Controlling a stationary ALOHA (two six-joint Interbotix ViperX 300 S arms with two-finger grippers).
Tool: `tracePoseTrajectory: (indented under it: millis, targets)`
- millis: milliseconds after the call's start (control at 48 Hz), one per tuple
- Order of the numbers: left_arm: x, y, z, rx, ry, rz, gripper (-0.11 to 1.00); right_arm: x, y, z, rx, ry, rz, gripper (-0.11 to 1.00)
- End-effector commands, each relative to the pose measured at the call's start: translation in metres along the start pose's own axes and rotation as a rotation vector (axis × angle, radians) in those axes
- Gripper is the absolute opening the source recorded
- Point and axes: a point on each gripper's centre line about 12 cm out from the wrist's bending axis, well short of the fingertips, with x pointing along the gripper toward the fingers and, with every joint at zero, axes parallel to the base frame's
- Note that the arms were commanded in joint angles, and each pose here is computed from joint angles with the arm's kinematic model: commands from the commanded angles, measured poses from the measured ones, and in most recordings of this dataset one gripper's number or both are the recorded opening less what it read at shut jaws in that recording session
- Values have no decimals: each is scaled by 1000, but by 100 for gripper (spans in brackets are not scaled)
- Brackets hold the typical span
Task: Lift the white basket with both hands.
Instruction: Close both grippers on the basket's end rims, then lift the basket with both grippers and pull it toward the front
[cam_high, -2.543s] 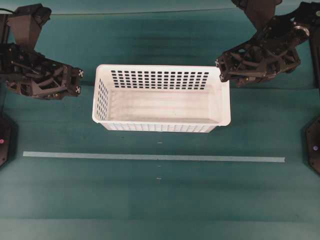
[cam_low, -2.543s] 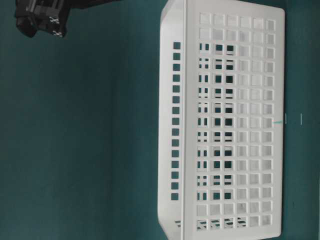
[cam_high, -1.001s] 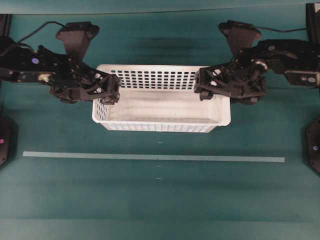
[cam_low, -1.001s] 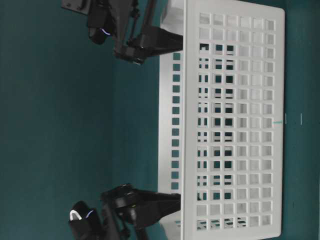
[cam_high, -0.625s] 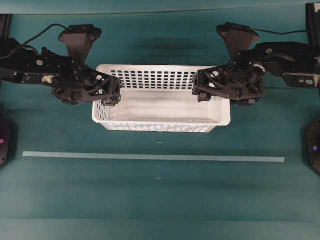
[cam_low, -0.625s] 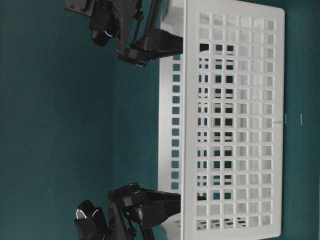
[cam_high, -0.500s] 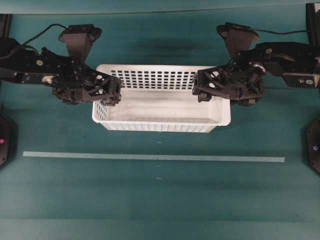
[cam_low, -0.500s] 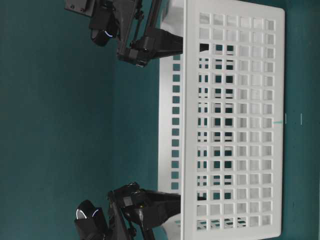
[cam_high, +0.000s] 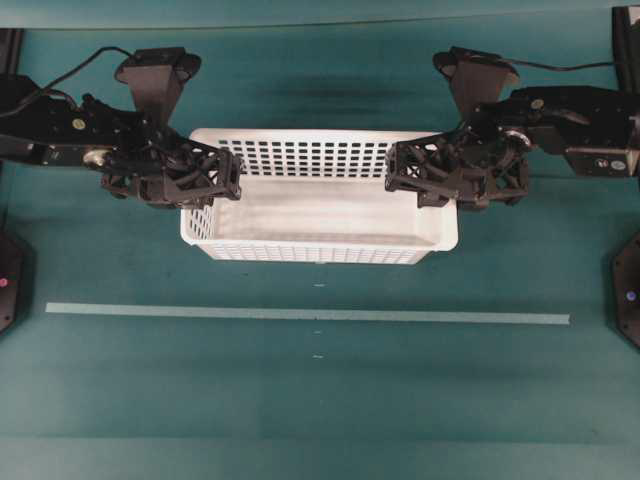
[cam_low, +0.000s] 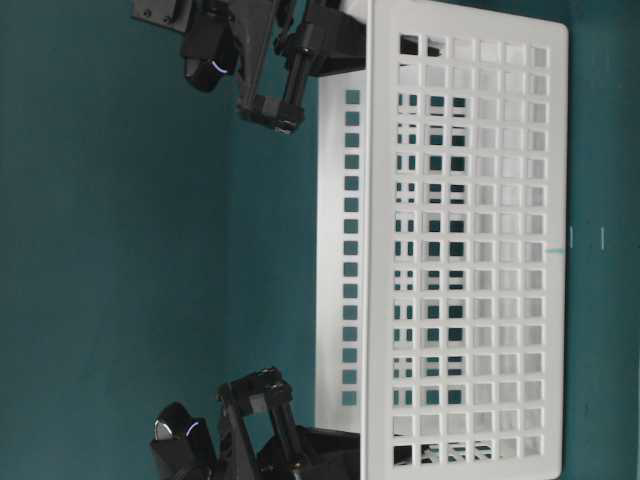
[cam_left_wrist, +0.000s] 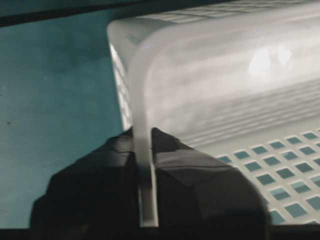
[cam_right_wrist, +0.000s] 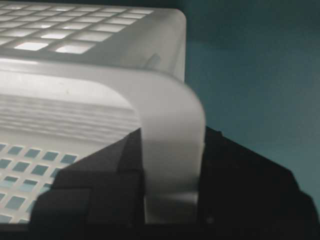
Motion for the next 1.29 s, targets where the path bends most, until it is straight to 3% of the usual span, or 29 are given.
tracePoseTrajectory:
  millis: [0,188,521,917,1167,1272]
  targets:
    - [-4,-5,1,11,-10,-21,-1,0,4,-1,-8,-3,15,16]
    - [-5,-6,1,11,-11,-24,-1,-1,3,-1,-11,-2,12,16]
    - [-28,-21,9,7,-40,-86,-1,-16,3,-4,-23,7,7,16]
    - [-27,-19,8,4,-35,-78,-1,-20,2,-5,-30,2,13,16]
    - [-38,-25,-10,43,-20,-106,-1,-23,6,-21,-67,17,22,16]
    - [-40,-23,-18,34,-7,-108,-1,-23,4,-29,-87,25,20,16]
